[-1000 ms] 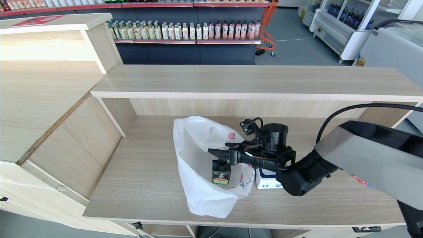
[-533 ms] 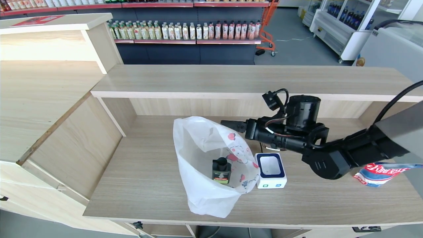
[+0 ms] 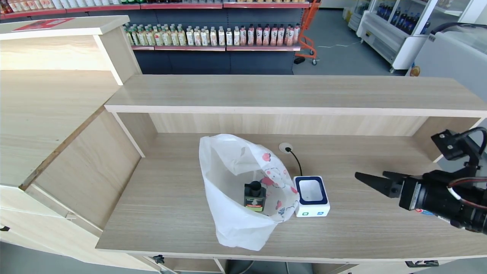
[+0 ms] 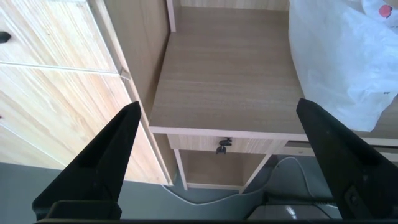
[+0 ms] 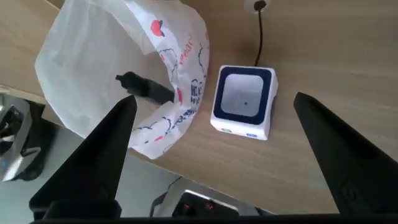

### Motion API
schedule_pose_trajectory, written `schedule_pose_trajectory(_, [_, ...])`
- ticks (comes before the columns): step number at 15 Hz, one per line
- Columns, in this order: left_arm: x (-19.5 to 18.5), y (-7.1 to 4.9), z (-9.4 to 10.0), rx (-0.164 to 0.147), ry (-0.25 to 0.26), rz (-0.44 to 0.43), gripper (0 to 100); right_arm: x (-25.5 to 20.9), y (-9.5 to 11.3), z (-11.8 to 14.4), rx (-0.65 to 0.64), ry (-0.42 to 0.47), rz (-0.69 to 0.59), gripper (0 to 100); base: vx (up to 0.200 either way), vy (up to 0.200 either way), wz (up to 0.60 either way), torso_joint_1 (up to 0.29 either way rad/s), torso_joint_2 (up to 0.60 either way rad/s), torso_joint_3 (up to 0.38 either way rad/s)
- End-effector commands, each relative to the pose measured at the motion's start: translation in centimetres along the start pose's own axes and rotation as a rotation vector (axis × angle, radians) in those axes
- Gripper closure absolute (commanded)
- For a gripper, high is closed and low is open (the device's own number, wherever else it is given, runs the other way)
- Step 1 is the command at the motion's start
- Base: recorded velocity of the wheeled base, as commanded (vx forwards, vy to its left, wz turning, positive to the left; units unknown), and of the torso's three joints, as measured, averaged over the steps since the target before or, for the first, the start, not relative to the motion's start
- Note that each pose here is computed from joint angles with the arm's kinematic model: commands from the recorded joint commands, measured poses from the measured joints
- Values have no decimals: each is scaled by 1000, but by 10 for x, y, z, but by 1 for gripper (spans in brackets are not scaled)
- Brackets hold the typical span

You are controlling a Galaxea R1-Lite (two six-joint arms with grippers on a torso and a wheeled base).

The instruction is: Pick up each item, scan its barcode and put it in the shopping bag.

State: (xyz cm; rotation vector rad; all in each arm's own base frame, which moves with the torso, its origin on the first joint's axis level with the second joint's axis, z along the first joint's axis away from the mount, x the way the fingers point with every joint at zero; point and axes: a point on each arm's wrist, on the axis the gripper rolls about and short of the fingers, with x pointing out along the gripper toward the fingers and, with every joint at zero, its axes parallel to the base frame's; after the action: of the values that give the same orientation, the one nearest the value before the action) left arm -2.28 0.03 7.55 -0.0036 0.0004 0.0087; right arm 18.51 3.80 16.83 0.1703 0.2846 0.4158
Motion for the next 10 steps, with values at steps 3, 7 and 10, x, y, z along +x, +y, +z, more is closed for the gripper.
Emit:
schedule_pose_trajectory(3, [0, 0, 0, -1, 0, 0, 0, -142, 14, -109, -55, -80, -320, 0, 0, 0, 0, 0, 0, 0])
schedule_pose_trajectory(7, [0, 0, 0, -1, 0, 0, 0, -170, 21, -143, -150, -186, -392, 0, 0, 0, 0, 0, 0, 0])
schedule_pose_trajectory(10, [0, 0, 0, -1, 0, 0, 0, -176, 23, -147, -178, -286, -389, 0, 0, 0, 0, 0, 0, 0])
